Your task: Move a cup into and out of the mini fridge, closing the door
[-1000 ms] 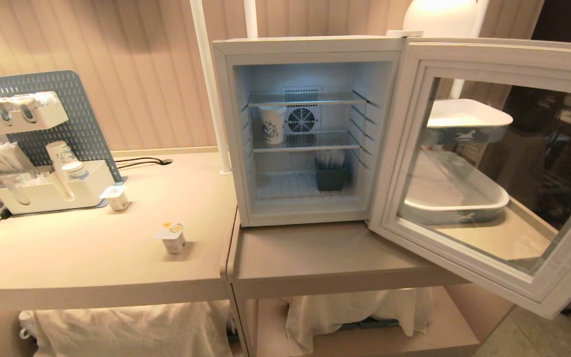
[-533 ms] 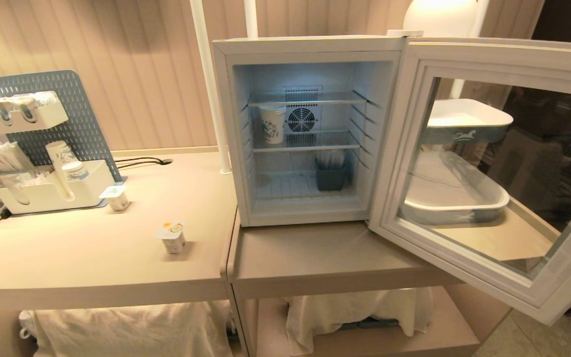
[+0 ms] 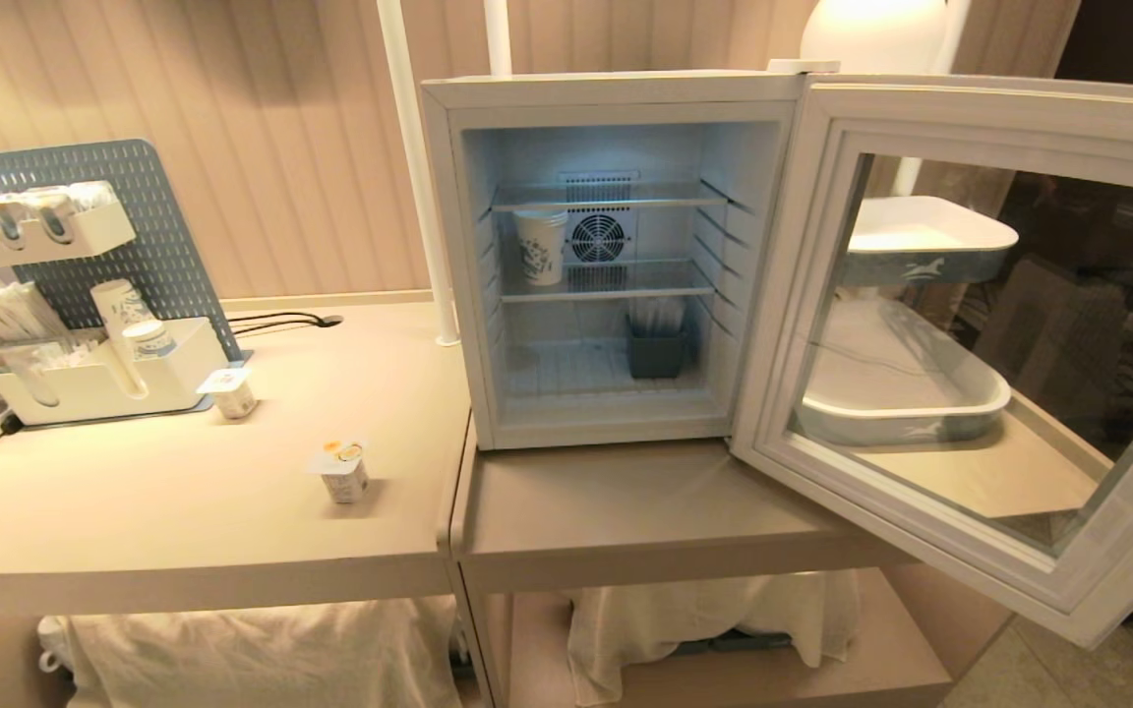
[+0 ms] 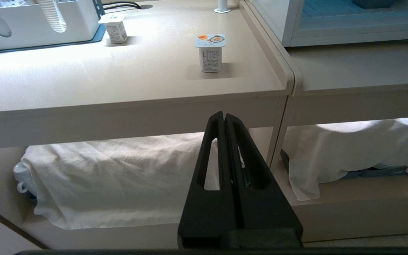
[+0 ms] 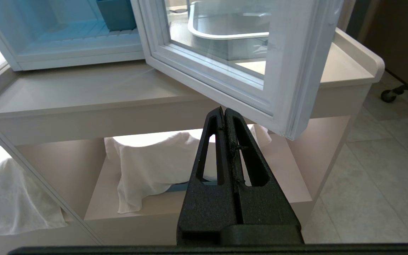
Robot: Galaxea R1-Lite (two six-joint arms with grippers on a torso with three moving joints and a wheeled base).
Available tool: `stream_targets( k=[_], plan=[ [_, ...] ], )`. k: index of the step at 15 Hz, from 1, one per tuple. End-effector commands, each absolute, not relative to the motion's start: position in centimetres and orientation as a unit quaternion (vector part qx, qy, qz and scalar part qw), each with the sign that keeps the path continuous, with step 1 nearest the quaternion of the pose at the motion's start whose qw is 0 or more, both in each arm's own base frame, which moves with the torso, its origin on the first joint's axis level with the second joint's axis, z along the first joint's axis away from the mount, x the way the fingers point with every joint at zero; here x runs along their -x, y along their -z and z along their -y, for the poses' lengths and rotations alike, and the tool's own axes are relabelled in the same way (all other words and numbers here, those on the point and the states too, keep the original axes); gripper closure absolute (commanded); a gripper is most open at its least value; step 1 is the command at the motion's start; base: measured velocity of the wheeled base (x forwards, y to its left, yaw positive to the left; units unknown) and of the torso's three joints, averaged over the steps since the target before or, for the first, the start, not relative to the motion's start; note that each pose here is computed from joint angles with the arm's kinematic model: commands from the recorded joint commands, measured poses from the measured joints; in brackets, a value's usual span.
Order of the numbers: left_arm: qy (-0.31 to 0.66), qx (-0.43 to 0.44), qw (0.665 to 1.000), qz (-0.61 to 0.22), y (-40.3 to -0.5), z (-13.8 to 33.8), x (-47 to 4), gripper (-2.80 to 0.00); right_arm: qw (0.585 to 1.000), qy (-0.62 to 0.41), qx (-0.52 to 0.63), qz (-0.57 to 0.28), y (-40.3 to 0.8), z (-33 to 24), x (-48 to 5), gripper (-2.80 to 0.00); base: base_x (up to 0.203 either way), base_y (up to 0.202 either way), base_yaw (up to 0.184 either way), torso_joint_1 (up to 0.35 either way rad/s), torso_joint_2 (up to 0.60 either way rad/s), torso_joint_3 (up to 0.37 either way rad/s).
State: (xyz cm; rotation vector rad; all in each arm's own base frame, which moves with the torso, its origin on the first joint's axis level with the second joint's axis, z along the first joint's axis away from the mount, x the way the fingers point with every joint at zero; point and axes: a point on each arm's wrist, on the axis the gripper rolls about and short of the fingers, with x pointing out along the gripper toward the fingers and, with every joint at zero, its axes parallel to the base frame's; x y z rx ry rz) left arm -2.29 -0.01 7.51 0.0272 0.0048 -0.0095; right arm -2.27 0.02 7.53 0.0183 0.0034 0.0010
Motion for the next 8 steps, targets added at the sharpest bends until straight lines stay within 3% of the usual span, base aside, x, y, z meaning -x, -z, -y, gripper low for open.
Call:
stream_targets(
  k=[1,4,8],
  plan=[
    [0.004,-0.012,1.000,-0.001,-7.52,0.01,2.28,0.00,1.000,-0.001,-0.009,-0.002,-7.54,-0.02,2.26,0.00,0.000,0.000,0.000,0.000,0.00,0.000],
    [0.004,-0.012,1.000,-0.001,-7.54,0.01,2.27,0.00,1.000,-0.001,-0.009,-0.002,-7.54,-0.02,2.26,0.00,0.000,0.023,-0.006,0.001,0.00,0.001],
    [0.005,-0.012,1.000,-0.002,-7.52,0.01,2.27,0.00,1.000,-0.001,-0.009,-0.002,-7.54,-0.02,2.26,0.00,0.000,0.176,-0.003,0.002,0.00,0.003]
  ],
)
